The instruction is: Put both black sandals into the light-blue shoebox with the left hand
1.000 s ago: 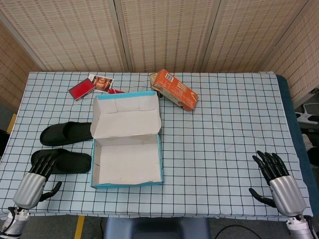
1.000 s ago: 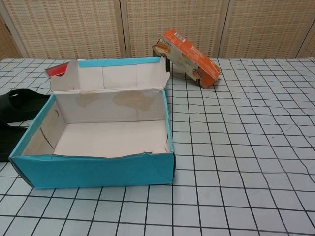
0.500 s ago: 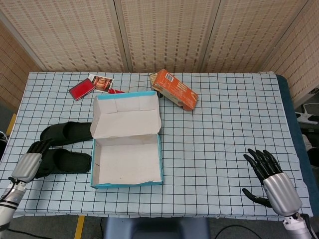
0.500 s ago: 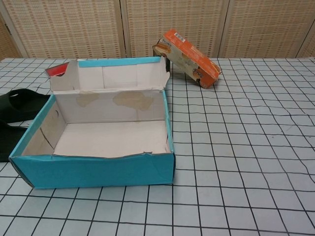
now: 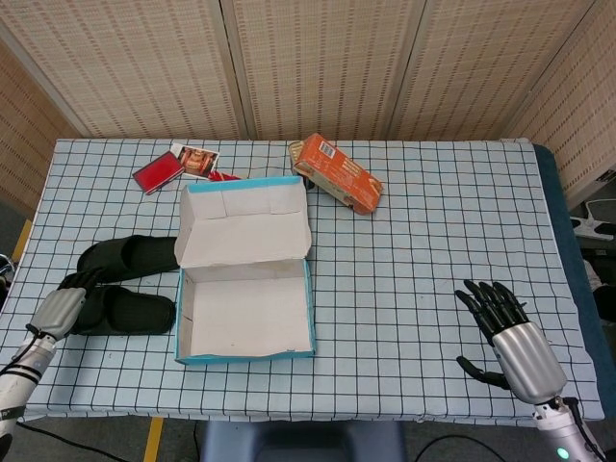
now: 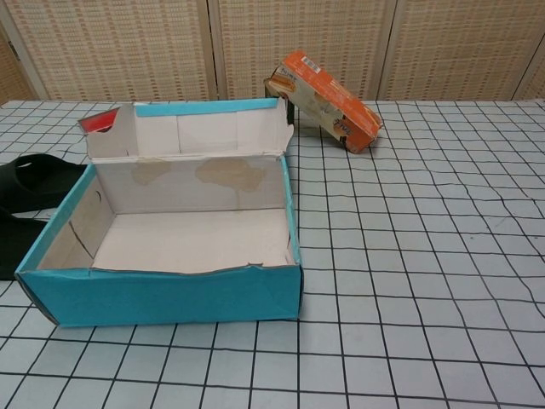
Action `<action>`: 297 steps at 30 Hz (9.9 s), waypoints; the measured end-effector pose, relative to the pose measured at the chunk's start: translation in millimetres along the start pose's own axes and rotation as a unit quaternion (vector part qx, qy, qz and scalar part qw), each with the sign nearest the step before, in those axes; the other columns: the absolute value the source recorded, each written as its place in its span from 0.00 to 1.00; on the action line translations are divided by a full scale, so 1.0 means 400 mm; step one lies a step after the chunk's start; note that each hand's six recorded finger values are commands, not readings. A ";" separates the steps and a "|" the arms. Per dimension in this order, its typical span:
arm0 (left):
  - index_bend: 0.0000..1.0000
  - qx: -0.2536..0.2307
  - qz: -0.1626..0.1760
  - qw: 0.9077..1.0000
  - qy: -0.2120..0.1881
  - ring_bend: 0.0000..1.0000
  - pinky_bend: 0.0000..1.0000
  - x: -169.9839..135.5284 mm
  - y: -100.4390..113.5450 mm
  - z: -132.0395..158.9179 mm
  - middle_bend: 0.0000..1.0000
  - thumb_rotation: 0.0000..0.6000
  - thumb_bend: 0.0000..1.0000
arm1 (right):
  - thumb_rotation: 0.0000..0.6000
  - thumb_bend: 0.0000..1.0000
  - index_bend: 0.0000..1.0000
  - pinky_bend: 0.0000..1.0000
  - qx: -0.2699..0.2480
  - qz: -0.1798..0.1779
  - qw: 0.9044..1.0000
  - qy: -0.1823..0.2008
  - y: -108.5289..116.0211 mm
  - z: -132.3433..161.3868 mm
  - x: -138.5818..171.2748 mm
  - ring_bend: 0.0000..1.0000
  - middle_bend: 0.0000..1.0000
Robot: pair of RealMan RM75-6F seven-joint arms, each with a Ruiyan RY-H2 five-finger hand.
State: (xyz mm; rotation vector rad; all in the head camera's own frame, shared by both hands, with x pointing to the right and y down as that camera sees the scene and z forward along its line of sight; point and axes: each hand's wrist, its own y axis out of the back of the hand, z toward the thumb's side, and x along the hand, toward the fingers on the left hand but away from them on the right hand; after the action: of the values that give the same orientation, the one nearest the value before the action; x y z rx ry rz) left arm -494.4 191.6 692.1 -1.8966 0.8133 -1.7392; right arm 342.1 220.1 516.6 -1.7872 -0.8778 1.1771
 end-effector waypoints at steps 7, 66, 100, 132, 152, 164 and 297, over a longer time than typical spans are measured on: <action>0.00 -0.012 -0.005 1.000 0.002 0.00 0.04 -0.030 0.004 -0.002 0.00 1.00 0.37 | 0.91 0.12 0.00 0.00 -0.001 0.015 1.000 -0.002 -0.019 -0.008 -0.001 0.00 0.00; 0.68 0.016 0.215 0.976 0.021 0.71 0.70 -0.002 0.179 0.011 0.73 1.00 0.61 | 0.90 0.12 0.00 0.00 0.002 0.039 0.999 -0.014 -0.055 -0.027 0.004 0.00 0.00; 0.64 -0.017 0.065 0.981 -0.183 0.71 0.69 0.045 0.075 0.662 0.71 1.00 0.57 | 0.90 0.12 0.00 0.00 -0.023 -0.012 1.000 0.009 0.036 -0.006 -0.106 0.00 0.00; 0.60 -0.060 0.033 0.980 -0.189 0.78 0.78 0.032 0.095 0.771 0.77 1.00 0.55 | 0.90 0.12 0.00 0.00 -0.023 0.014 1.000 -0.009 0.007 -0.053 -0.101 0.00 0.00; 0.62 -0.081 0.017 0.983 -0.162 0.82 0.83 0.018 0.071 0.782 0.80 1.00 0.53 | 0.90 0.12 0.00 0.00 -0.024 0.016 1.000 -0.011 0.001 -0.061 -0.101 0.00 0.00; 0.62 -0.057 0.003 0.992 -0.112 0.82 0.83 0.079 0.027 0.734 0.80 1.00 0.51 | 0.90 0.12 0.00 0.00 -0.022 0.021 0.999 -0.010 0.000 -0.061 -0.096 0.00 0.00; 0.57 0.072 0.037 0.991 0.103 0.54 0.42 0.262 0.018 0.061 0.58 1.00 0.55 | 0.90 0.12 0.00 0.00 -0.008 0.042 0.998 0.043 0.009 0.050 -0.060 0.00 0.00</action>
State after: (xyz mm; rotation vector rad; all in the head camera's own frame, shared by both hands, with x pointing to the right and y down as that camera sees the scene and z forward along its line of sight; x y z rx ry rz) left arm -467.2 113.5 761.2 -1.5936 0.7976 -1.9157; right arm 316.1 202.7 517.7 -1.8886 -0.7714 1.1391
